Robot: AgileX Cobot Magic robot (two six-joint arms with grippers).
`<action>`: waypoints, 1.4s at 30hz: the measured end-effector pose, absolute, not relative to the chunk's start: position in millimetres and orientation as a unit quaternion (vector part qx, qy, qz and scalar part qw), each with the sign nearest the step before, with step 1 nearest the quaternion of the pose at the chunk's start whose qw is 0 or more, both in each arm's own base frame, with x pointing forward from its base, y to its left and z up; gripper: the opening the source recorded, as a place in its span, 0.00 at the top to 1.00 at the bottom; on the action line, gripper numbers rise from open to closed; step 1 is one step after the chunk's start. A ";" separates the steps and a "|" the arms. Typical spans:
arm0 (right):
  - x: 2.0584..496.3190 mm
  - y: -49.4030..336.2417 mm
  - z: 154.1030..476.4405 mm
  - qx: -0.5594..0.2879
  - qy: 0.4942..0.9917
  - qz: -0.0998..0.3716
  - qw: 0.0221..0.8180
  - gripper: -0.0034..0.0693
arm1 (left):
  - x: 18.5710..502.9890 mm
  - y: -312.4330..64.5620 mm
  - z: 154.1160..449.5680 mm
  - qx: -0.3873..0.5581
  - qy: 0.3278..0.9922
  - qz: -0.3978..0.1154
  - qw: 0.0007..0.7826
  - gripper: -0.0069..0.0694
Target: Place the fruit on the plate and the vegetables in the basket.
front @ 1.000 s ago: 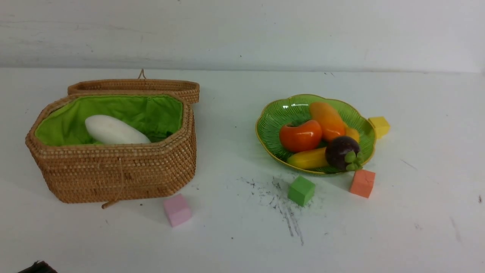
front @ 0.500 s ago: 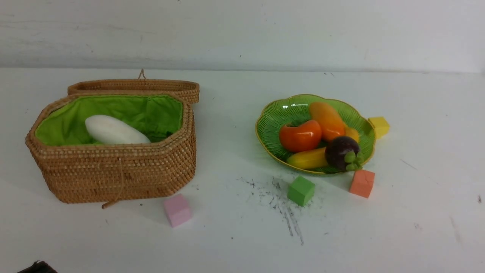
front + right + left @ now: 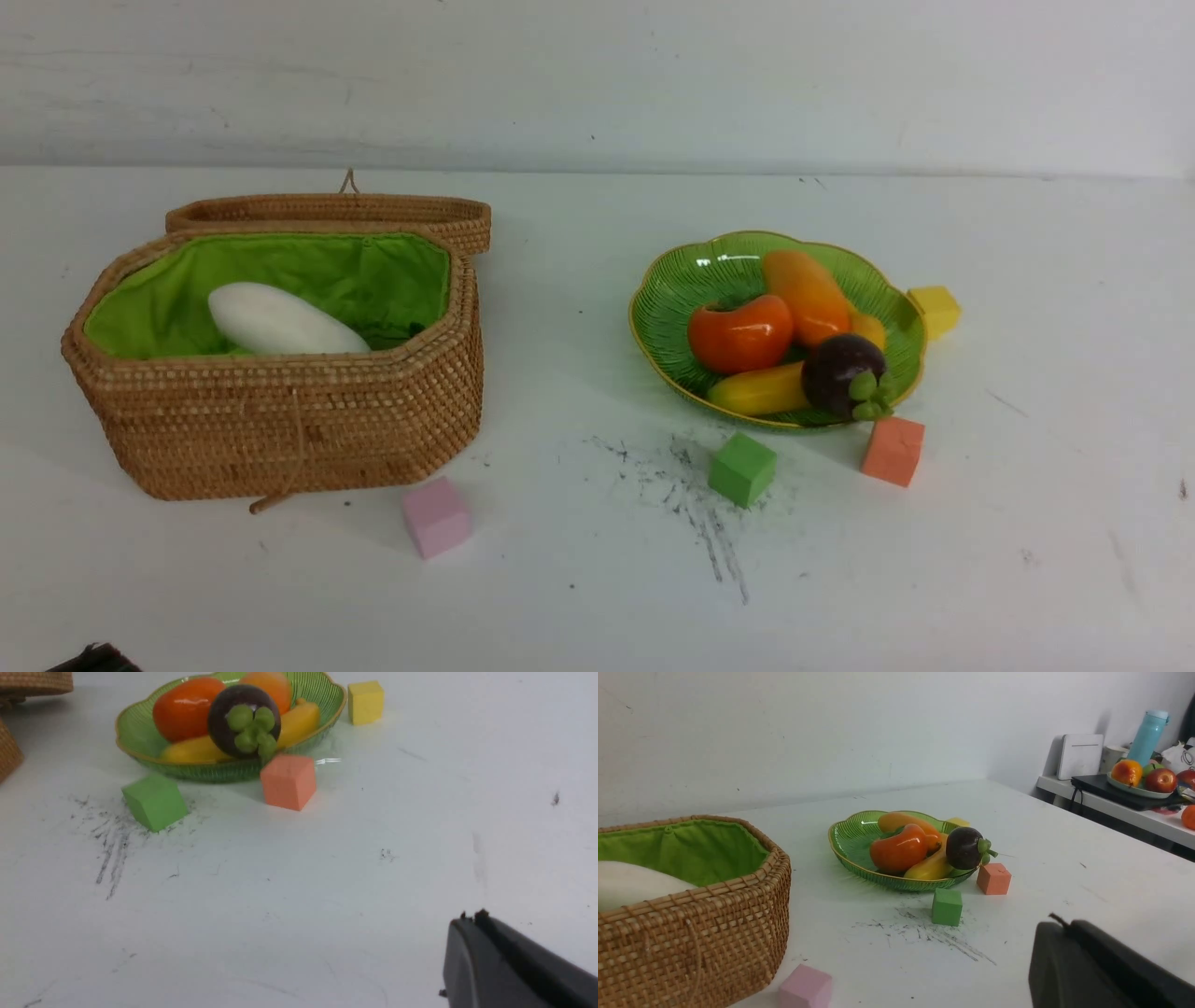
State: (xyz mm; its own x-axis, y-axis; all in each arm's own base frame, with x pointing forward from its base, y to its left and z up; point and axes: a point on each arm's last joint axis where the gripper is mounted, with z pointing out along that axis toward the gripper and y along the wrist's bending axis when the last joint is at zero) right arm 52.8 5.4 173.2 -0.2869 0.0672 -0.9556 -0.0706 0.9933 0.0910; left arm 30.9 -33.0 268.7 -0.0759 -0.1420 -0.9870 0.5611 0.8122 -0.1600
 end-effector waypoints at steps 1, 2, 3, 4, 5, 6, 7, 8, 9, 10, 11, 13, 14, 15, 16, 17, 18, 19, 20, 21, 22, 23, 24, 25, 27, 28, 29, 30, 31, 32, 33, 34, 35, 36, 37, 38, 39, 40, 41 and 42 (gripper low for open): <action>52.8 5.3 173.3 -0.001 0.800 0.057 0.597 0.98 | 30.9 -33.0 268.7 0.153 0.684 -0.265 0.662 0.92; 52.7 5.3 173.1 -0.002 0.801 0.056 0.596 0.98 | 30.9 -33.0 268.7 0.153 0.684 -0.265 0.662 0.92; 52.6 5.3 173.1 -0.002 0.801 0.056 0.596 0.98 | 30.9 -33.0 268.7 0.153 0.684 -0.265 0.662 0.92; 52.6 5.3 173.2 -0.002 0.801 0.056 0.596 0.98 | 30.9 -33.0 268.7 0.154 0.684 -0.266 0.662 0.92; 52.6 5.3 173.2 -0.002 0.801 0.056 0.596 0.98 | 30.8 -33.0 268.7 0.154 0.684 -0.266 0.662 0.92; 52.6 5.3 173.2 -0.002 0.801 0.056 0.596 0.97 | 30.8 -33.1 268.7 0.154 0.684 -0.266 0.662 0.92; 52.6 5.3 173.2 -0.002 0.801 0.056 0.596 0.97 | 30.8 -33.1 268.7 0.154 0.684 -0.266 0.662 0.92; 52.6 5.3 173.2 -0.002 0.801 0.056 0.596 0.97 | 30.8 -33.1 268.7 0.154 0.684 -0.266 0.662 0.91; 52.6 5.3 173.2 -0.002 0.801 0.056 0.596 0.97 | 30.8 -33.1 268.7 0.154 0.684 -0.266 0.662 0.91; 52.6 5.3 173.2 -0.002 0.801 0.056 0.596 0.97 | 30.8 -33.1 268.7 0.154 0.684 -0.266 0.662 0.91; 52.6 5.3 173.2 -0.002 0.801 0.056 0.596 0.97 | 30.8 -33.1 268.7 0.154 0.684 -0.266 0.662 0.91; 52.6 5.3 173.2 -0.002 0.801 0.056 0.596 0.97 | 30.8 -33.1 268.7 0.154 0.684 -0.266 0.662 0.91; 52.6 5.3 173.2 -0.002 0.801 0.056 0.596 0.97 | 30.8 -33.1 268.7 0.154 0.684 -0.266 0.662 0.91; 52.6 5.3 173.2 -0.002 0.801 0.056 0.596 0.97 | 30.8 -33.1 268.7 0.154 0.684 -0.266 0.662 0.91; 52.6 5.3 173.1 -0.002 0.801 0.056 0.596 0.96 | 30.8 -33.1 268.7 0.154 0.684 -0.266 0.662 0.91; 52.6 5.3 173.1 -0.002 0.801 0.056 0.596 0.96 | 30.8 -33.1 268.7 0.154 0.684 -0.266 0.662 0.90; 52.6 5.3 173.1 -0.002 0.801 0.056 0.596 0.96 | 30.8 -33.1 268.7 0.154 0.684 -0.266 0.662 0.90; 52.6 5.3 173.1 -0.002 0.801 0.056 0.596 0.96 | 30.8 -33.1 268.7 0.154 0.684 -0.266 0.662 0.90; 52.6 5.3 173.1 -0.002 0.801 0.056 0.596 0.96 | 30.8 -33.1 268.7 0.154 0.684 -0.266 0.662 0.90; 52.6 5.3 173.1 -0.002 0.801 0.056 0.596 0.96 | 30.8 -33.1 268.7 0.154 0.684 -0.266 0.662 0.90; 52.6 5.3 173.1 -0.002 0.801 0.056 0.596 0.96 | 30.9 -32.9 269.0 0.153 0.683 -0.266 0.663 0.90; 52.6 5.3 173.1 -0.002 0.801 0.056 0.596 0.96 | 31.0 -32.8 269.0 0.153 0.682 -0.266 0.664 0.90; 52.6 5.3 173.1 -0.002 0.801 0.056 0.596 0.96 | 31.1 -32.5 269.6 0.151 0.681 -0.265 0.666 0.90; 52.6 5.3 173.0 -0.002 0.801 0.056 0.596 0.95 | 32.6 -31.6 269.1 0.144 0.677 -0.263 0.673 0.90; 52.6 5.3 173.0 -0.002 0.801 0.056 0.596 0.95 | 36.5 -29.2 266.2 0.126 0.668 -0.254 0.688 0.90; 52.6 5.3 173.0 -0.002 0.801 0.056 0.596 0.95 | 38.5 -28.3 263.2 0.116 0.668 -0.250 0.691 0.90; 52.6 5.3 173.0 -0.002 0.801 0.056 0.596 0.95 | 41.1 -26.1 261.3 0.098 0.663 -0.243 0.701 0.90; 52.6 5.3 173.0 -0.002 0.801 0.056 0.596 0.95 | 43.9 -23.6 257.8 0.076 0.661 -0.235 0.708 0.91; 52.6 5.3 173.0 -0.002 0.801 0.056 0.596 0.95 | 47.1 -20.1 253.1 0.047 0.663 -0.215 0.716 0.93; 52.6 5.3 173.0 -0.002 0.801 0.056 0.596 0.95 | 48.5 -18.4 249.4 0.035 0.665 -0.204 0.717 0.93; 52.6 5.3 173.0 -0.002 0.801 0.056 0.596 0.95 | 49.5 -16.0 245.4 0.020 0.669 -0.186 0.720 0.93; 52.6 5.3 172.9 -0.002 0.802 0.056 0.595 0.95 | 50.0 -14.1 240.6 0.009 0.673 -0.170 0.719 0.93; 52.6 5.3 172.9 -0.002 0.802 0.056 0.595 0.95 | 50.2 -12.9 236.7 0.001 0.678 -0.159 0.717 0.93; 52.6 5.3 173.2 -0.002 0.801 0.056 0.595 0.95 | 51.0 -10.3 226.4 -0.014 0.694 -0.134 0.707 0.93; 52.6 5.3 173.2 -0.002 0.801 0.056 0.595 0.95 | 52.8 -8.4 213.6 -0.027 0.717 -0.116 0.687 0.93; 52.6 5.3 173.2 -0.002 0.801 0.056 0.595 0.95 | 54.1 -6.8 204.4 -0.040 0.730 -0.106 0.674 0.93; 52.5 5.3 173.1 -0.002 0.802 0.056 0.595 0.95 | 54.3 -6.6 202.8 -0.045 0.731 -0.108 0.672 0.93; 52.5 5.3 173.1 -0.002 0.802 0.056 0.595 0.95 | 55.2 -5.1 190.4 -0.055 0.750 -0.098 0.652 0.93; 52.5 5.3 173.1 -0.002 0.802 0.056 0.595 0.95 | 55.2 -4.6 184.3 -0.063 0.762 -0.098 0.637 0.93; 52.5 5.3 173.1 -0.002 0.802 0.056 0.595 0.95 | 54.7 -4.5 180.2 -0.072 0.773 -0.101 0.622 0.93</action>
